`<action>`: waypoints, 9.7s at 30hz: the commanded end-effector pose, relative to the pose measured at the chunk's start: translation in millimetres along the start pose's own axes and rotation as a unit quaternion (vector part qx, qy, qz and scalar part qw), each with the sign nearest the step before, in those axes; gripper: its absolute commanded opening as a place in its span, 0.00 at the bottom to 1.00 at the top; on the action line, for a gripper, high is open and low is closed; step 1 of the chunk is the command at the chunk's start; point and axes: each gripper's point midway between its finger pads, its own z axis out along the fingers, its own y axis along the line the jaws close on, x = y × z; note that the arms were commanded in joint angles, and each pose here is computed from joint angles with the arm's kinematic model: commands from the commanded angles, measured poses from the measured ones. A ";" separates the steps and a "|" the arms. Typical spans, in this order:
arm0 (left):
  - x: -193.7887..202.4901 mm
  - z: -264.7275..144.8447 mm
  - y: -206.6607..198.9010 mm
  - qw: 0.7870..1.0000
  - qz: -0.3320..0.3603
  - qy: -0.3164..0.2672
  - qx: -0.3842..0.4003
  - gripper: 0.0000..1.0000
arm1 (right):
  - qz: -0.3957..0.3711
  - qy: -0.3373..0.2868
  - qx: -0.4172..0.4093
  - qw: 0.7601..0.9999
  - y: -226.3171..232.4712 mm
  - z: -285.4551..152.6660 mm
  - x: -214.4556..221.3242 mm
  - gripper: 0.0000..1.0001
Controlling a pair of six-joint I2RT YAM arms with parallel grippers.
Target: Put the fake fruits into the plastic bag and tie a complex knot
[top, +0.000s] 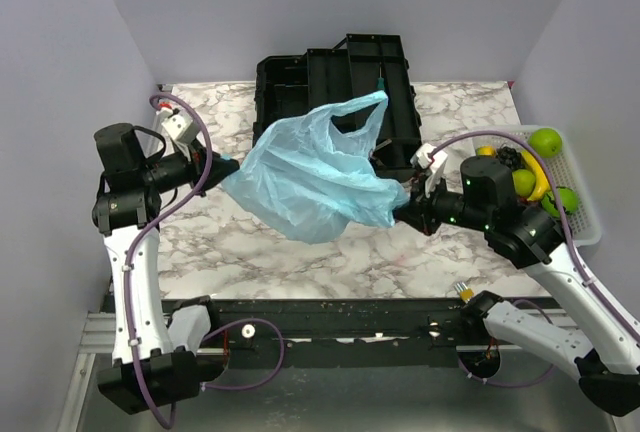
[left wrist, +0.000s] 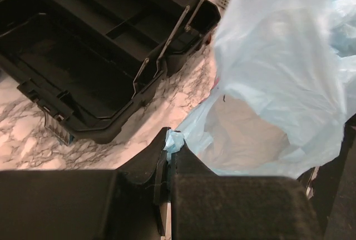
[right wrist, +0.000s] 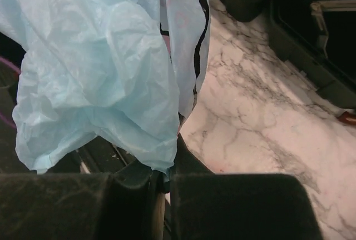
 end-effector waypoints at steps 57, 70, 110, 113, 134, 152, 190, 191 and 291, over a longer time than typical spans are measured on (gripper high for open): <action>101.9 -2.2 -73.5 0.992 0.093 0.086 0.019 0.00 | -0.381 0.201 -0.105 0.896 37.6 77.8 111.8 0.79; 64.5 5.8 -110.1 0.991 0.050 0.026 0.122 0.00 | -0.261 -0.039 -0.061 0.963 82.8 106.7 -45.0 1.00; 85.3 18.3 -109.7 0.973 -0.031 0.093 0.207 0.98 | -0.358 -0.305 -0.014 0.882 68.8 72.2 -35.6 0.01; 103.1 32.9 -119.0 0.971 -0.032 0.083 0.224 0.98 | -0.352 -0.315 -0.023 0.881 73.1 69.4 -39.1 0.01; 21.6 9.3 -63.6 0.977 0.209 -0.012 -0.037 0.00 | -0.362 -0.150 0.069 0.918 12.7 30.8 20.1 0.01; 110.3 5.0 -122.6 0.644 0.747 -0.072 0.146 0.00 | -0.276 -0.109 -0.088 0.951 89.0 37.2 -65.1 1.00; 205.1 -12.9 -95.2 0.638 0.756 0.029 0.145 0.00 | -0.295 0.101 -0.118 0.943 -1.3 83.8 29.2 0.01; 205.2 -13.4 -92.1 0.652 0.745 0.034 0.134 0.04 | -0.279 0.097 -0.125 0.947 3.9 81.6 27.8 0.01; 102.0 -5.0 -56.7 0.996 0.000 0.086 -0.001 0.00 | -0.257 0.136 -0.009 0.957 -25.7 4.7 64.8 0.01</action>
